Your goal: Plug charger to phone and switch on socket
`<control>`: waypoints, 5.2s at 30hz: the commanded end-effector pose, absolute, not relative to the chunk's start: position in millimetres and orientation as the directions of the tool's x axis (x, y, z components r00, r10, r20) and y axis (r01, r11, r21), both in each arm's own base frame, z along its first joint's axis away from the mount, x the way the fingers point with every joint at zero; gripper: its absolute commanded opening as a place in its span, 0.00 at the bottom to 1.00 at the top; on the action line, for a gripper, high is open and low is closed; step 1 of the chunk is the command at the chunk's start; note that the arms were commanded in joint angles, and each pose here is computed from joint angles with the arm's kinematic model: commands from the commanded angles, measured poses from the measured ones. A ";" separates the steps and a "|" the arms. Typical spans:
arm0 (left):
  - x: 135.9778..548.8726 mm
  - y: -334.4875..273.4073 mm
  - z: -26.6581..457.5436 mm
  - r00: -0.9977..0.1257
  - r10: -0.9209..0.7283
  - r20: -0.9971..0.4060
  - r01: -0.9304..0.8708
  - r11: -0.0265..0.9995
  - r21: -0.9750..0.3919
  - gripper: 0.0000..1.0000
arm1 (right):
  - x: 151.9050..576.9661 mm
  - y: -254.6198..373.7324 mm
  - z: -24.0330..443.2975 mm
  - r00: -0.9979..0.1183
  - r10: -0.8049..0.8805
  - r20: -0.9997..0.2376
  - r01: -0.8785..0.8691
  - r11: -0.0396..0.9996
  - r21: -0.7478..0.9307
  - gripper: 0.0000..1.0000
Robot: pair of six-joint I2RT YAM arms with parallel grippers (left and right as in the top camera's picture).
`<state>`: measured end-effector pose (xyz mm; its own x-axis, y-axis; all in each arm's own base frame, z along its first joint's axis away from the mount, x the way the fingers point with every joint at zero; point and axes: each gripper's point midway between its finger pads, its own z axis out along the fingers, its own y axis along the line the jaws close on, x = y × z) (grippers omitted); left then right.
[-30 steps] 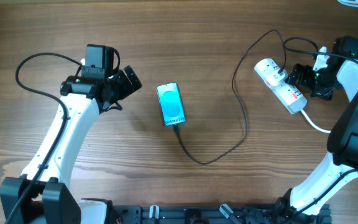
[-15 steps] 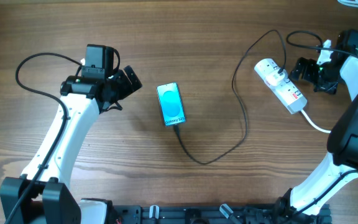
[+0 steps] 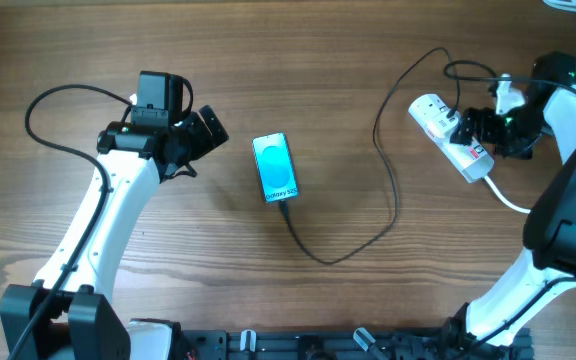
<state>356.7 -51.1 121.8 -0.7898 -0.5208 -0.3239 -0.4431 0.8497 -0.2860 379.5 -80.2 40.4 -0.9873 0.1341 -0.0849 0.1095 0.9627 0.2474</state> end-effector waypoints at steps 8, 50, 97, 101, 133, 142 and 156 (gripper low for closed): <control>359.4 -47.8 123.0 -0.790 -0.512 -0.337 -0.437 0.856 -0.276 1.00 | 381.8 -62.8 32.9 -0.981 -0.174 -0.081 -0.168 0.983 -0.074 1.00; 359.4 -47.7 123.0 -0.790 -0.512 -0.338 -0.437 0.856 -0.276 1.00 | 379.3 -59.3 -21.1 -0.866 -0.165 -0.471 -0.215 0.975 0.053 1.00; 359.4 -47.8 123.0 -0.790 -0.512 -0.337 -0.437 0.856 -0.276 1.00 | 403.0 -113.4 122.5 -0.659 0.250 -0.710 0.252 0.962 0.106 1.00; 359.4 -47.7 123.0 -0.790 -0.512 -0.338 -0.437 0.856 -0.276 1.00 | 403.0 -113.4 122.5 -0.659 0.250 -0.710 0.252 0.962 0.106 1.00; 327.4 -29.0 232.6 -0.621 -0.531 -0.577 -0.379 0.847 -0.372 1.00 | 403.0 -113.4 122.5 -0.659 0.250 -0.710 0.252 0.962 0.106 1.00; 365.4 -47.9 235.2 -0.523 -0.535 -0.663 -0.269 0.843 -0.467 1.00 | 403.0 -113.4 122.5 -0.659 0.250 -0.710 0.251 0.962 0.106 1.00; 344.6 -47.8 110.2 -0.526 -0.561 -0.640 -0.274 0.824 -0.497 1.00 | 403.0 -113.4 122.5 -0.659 0.250 -0.710 0.252 0.962 0.106 1.00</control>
